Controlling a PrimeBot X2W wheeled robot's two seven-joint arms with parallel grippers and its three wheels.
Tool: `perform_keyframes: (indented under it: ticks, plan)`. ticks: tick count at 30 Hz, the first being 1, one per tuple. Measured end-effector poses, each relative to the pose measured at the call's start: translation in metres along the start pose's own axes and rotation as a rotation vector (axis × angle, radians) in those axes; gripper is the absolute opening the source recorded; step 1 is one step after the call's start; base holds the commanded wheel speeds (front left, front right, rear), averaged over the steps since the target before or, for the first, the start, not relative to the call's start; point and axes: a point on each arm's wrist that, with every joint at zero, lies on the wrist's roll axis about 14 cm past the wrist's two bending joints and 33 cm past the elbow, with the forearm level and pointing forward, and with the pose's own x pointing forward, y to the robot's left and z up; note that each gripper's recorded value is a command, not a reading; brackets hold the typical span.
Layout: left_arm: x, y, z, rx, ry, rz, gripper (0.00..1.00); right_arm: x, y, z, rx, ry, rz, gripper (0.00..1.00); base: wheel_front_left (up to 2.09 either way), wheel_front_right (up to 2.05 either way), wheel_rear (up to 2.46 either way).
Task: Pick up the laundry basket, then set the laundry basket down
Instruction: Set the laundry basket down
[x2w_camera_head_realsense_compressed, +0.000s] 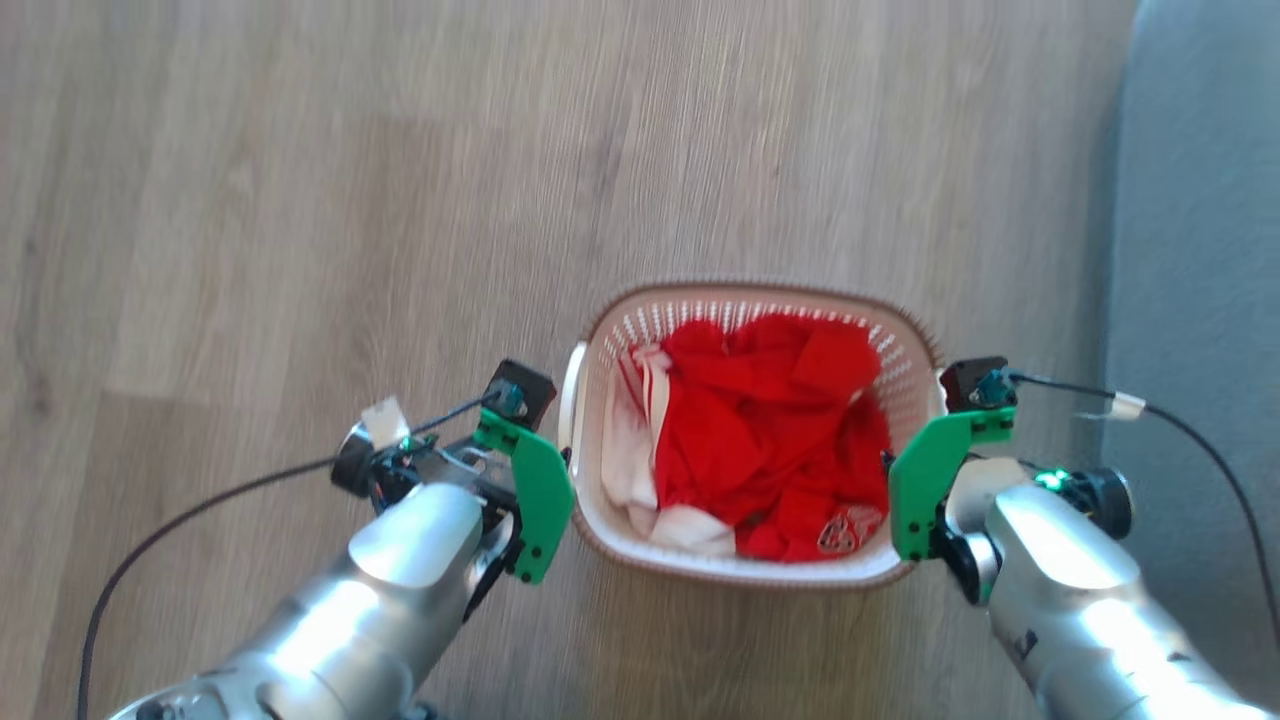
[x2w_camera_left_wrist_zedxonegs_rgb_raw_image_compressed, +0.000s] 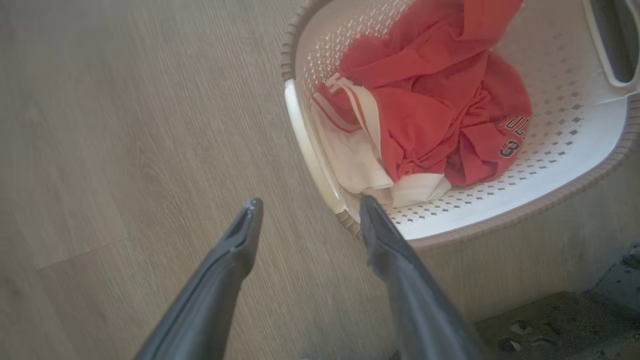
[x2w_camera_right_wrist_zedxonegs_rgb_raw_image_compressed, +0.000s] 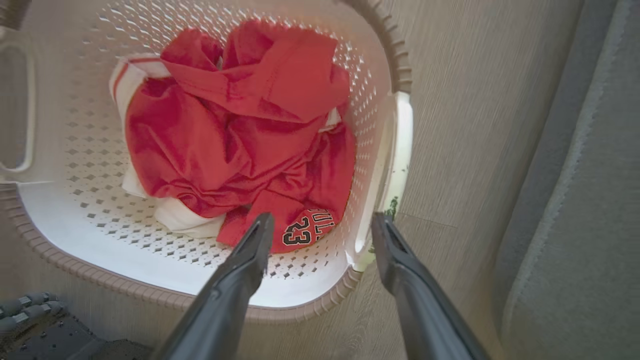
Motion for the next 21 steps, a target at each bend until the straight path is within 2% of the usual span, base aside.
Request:
perform_keyframes:
  ticks: [5,13,16,21]
  plan:
    - [-0.027,0.003,0.031,0.006,-0.183,0.054,1.00,-0.035,0.015,0.044,0.002,-0.236,0.009,1.00,0.00,0.00,0.00]
    - [-0.075,0.008,0.077,0.021,-0.444,0.140,1.00,-0.095,0.031,0.091,0.006,-0.571,0.007,1.00,0.00,0.00,0.00]
    - [-0.092,0.006,0.103,0.019,-0.539,0.159,1.00,-0.111,0.036,0.106,0.007,-0.645,0.012,1.00,0.00,0.00,0.00]
    - [-0.152,0.003,0.168,0.060,-0.831,0.198,1.00,-0.154,0.047,0.140,0.020,-0.825,0.032,1.00,0.00,0.00,0.00]
